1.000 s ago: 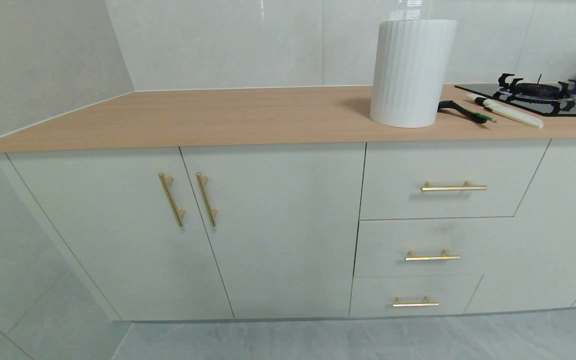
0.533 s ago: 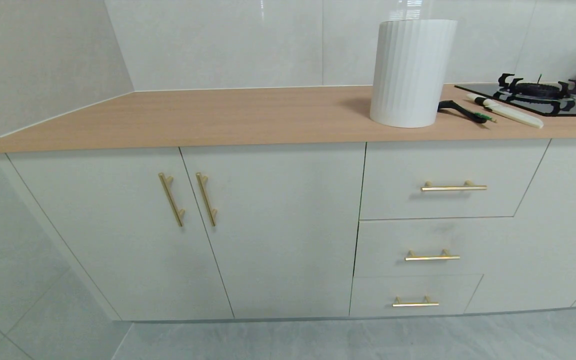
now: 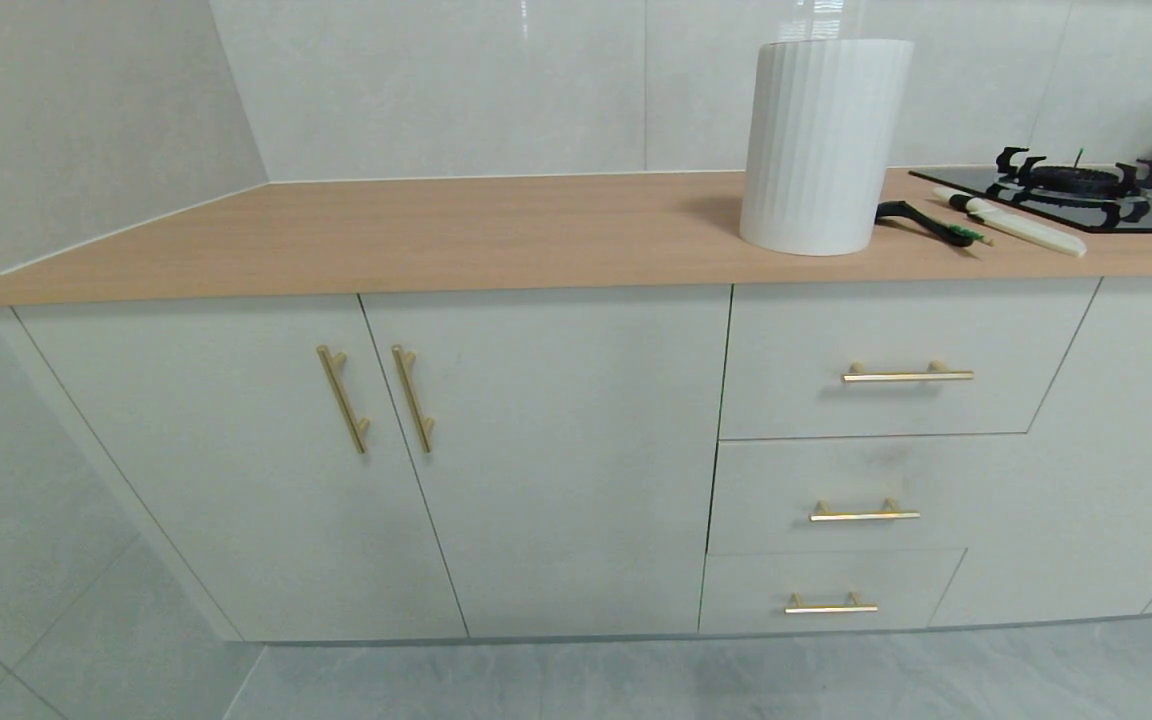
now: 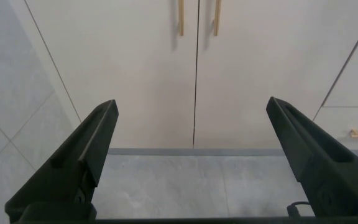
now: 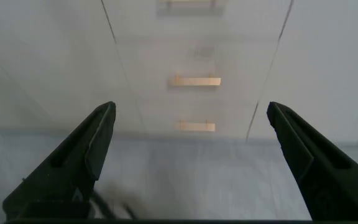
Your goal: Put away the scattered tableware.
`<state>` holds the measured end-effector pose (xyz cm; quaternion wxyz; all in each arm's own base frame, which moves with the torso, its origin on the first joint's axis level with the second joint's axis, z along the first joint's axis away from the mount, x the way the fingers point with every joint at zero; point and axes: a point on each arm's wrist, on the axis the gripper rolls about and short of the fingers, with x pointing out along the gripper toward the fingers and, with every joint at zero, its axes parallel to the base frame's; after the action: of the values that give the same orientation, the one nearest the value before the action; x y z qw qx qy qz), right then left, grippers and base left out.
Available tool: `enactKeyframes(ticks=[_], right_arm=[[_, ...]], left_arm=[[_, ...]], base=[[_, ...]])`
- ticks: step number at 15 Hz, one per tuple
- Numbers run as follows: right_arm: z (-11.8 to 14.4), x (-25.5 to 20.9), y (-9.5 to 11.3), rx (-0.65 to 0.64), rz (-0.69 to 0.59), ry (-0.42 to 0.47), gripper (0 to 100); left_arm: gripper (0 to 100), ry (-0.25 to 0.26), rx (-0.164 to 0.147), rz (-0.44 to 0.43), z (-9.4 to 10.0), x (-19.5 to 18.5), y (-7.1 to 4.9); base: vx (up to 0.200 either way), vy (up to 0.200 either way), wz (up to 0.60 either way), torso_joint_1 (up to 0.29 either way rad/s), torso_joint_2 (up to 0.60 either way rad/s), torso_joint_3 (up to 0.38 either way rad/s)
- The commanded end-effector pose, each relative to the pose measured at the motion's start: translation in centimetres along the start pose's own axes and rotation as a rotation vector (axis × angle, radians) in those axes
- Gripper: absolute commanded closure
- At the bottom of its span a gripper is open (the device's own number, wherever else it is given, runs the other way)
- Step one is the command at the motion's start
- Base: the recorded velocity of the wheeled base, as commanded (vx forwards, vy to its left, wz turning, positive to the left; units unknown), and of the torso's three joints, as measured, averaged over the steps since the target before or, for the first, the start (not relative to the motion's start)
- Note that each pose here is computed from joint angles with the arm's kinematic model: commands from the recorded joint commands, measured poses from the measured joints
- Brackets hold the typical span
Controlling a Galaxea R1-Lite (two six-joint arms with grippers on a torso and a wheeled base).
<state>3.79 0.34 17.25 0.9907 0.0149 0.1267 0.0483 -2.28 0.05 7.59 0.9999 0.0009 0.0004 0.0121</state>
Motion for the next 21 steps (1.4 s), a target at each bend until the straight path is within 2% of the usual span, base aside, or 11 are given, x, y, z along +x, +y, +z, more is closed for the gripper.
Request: enactKeyframes(ticks=[1, 2, 3, 7, 10, 15, 18, 21], right_arm=[[2.9, 11.9, 0.1, -0.023, 0.016, 0.368, 0], [2.5, 16.7, 0.1, -0.022, 0.014, 0.402, 0], [1.8, 19.6, 0.0, -0.023, 0.009, 0.411, 0], [-1.0, 27.8, -0.2, -0.028, -0.003, 0.458, 0], [-3.2, 31.0, -0.8, -0.022, -0.021, 0.496, 0], [-7.3, 35.6, -2.4, -0.051, -0.132, 0.394, 0], [-8.2, 36.7, -2.7, -0.047, -0.14, 0.397, 0], [-8.7, 38.0, -2.8, -0.052, -0.163, 0.355, 0]], left_arm=[[0, 0.001, 0.0, 0.0, 0.0, 0.0, 0.0], [0, 0.001, 0.0, 0.0, 0.0, 0.0, 0.0], [0, -0.001, 0.0, 0.0, 0.0, 0.0, 0.0], [0, 0.001, 0.0, 0.0, 0.0, 0.0, 0.0], [0, 0.001, -0.002, 0.0, 0.0, 0.0, 0.0], [0, 0.001, 0.0, 0.0, 0.0, 0.0, 0.0], [0, -0.001, 0.0, 0.0, 0.0, 0.0, 0.0], [0, 0.001, 0.0, 0.0, 0.0, 0.0, 0.0]], base=[[0.0, 0.0, 0.0, 0.0, 0.0, 0.0], [0.0, 0.0, 0.0, 0.0, 0.0, 0.0], [0.0, 0.0, 0.0, 0.0, 0.0, 0.0], [0.0, 0.0, 0.0, 0.0, 0.0, 0.0], [0.0, 0.0, 0.0, 0.0, 0.0, 0.0], [0.0, 0.0, 0.0, 0.0, 0.0, 0.0], [0.0, 0.0, 0.0, 0.0, 0.0, 0.0], [0.0, 0.0, 0.0, 0.0, 0.0, 0.0]])
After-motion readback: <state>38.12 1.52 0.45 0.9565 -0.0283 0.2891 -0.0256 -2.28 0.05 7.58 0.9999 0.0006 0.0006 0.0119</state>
